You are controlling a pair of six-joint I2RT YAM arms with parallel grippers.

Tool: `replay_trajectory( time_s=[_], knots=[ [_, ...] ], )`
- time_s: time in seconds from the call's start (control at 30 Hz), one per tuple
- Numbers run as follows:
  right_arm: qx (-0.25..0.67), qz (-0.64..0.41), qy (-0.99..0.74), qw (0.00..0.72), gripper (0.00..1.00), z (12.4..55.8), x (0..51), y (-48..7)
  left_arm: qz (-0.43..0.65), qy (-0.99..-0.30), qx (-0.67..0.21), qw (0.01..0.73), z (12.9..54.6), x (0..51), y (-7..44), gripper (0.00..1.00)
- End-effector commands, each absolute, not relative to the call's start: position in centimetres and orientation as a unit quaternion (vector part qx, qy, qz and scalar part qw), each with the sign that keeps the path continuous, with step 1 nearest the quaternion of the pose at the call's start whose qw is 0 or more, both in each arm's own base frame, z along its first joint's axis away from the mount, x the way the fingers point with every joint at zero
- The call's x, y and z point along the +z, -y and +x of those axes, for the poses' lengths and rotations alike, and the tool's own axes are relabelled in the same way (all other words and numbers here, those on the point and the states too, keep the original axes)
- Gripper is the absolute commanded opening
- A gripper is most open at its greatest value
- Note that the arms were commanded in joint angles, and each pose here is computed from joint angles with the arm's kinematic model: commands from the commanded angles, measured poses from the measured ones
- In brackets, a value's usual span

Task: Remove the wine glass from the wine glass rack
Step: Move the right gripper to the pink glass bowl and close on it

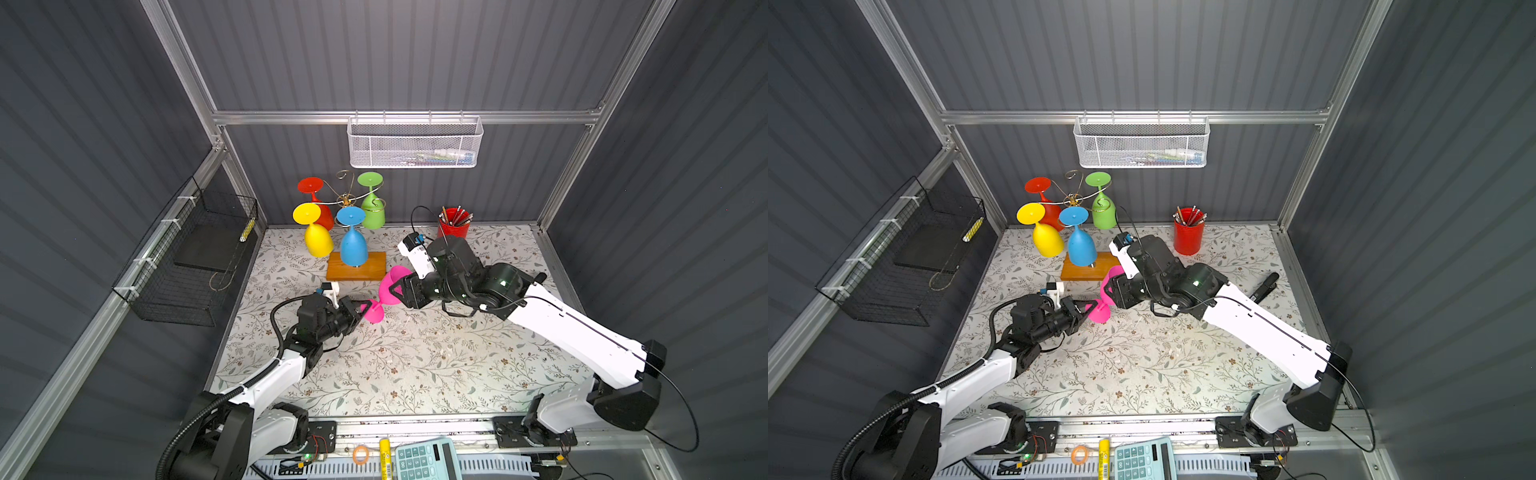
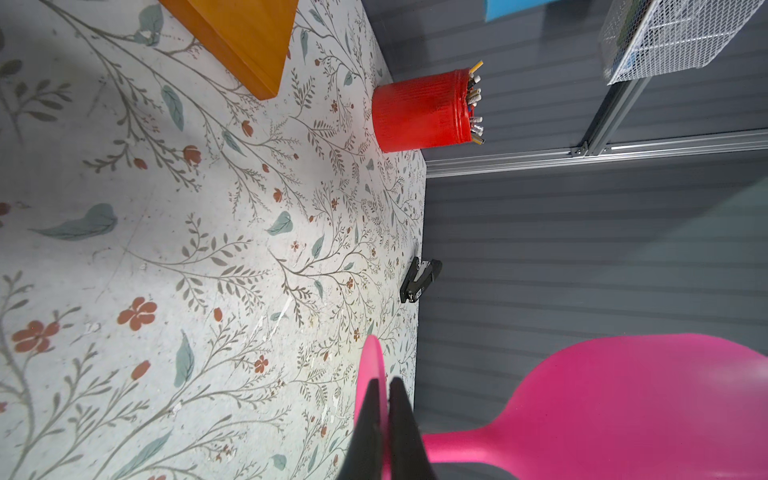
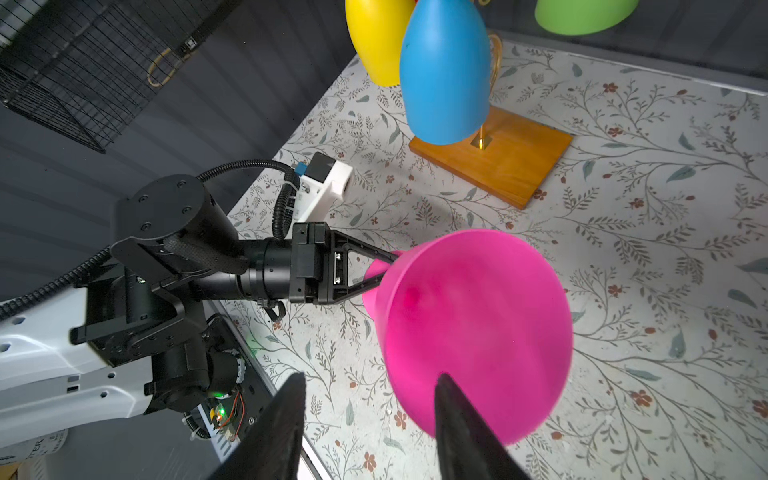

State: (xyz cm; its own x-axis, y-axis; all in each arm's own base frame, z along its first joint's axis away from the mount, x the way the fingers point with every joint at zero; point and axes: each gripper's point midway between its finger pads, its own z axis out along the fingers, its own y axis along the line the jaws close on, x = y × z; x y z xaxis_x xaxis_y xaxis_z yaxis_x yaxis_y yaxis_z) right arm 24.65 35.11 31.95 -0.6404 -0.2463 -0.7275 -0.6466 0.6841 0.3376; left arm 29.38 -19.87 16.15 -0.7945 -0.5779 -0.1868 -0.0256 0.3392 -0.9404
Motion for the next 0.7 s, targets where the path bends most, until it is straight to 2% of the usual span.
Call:
replay_trajectory(
  time_s=[0.0, 0.2, 0.67],
  knots=[
    [0.298, -0.27, -0.856, 0.324, 0.51, 24.7, 32.1, -35.5, -0.17, -0.77, -0.555, 0.265, 29.3, 16.6, 20.2, 0.0],
    [0.295, -0.277, -0.86, 0.31, 0.48, 25.1, 31.1, -36.5, -0.168, -0.766, -0.56, 0.268, 29.3, 16.7, 20.3, 0.0],
    [0.315, -0.28, -0.852, 0.311, 0.26, 25.3, 30.8, -37.6, -0.171, -0.761, -0.561, 0.276, 29.2, 16.6, 20.0, 0.0]
  ],
)
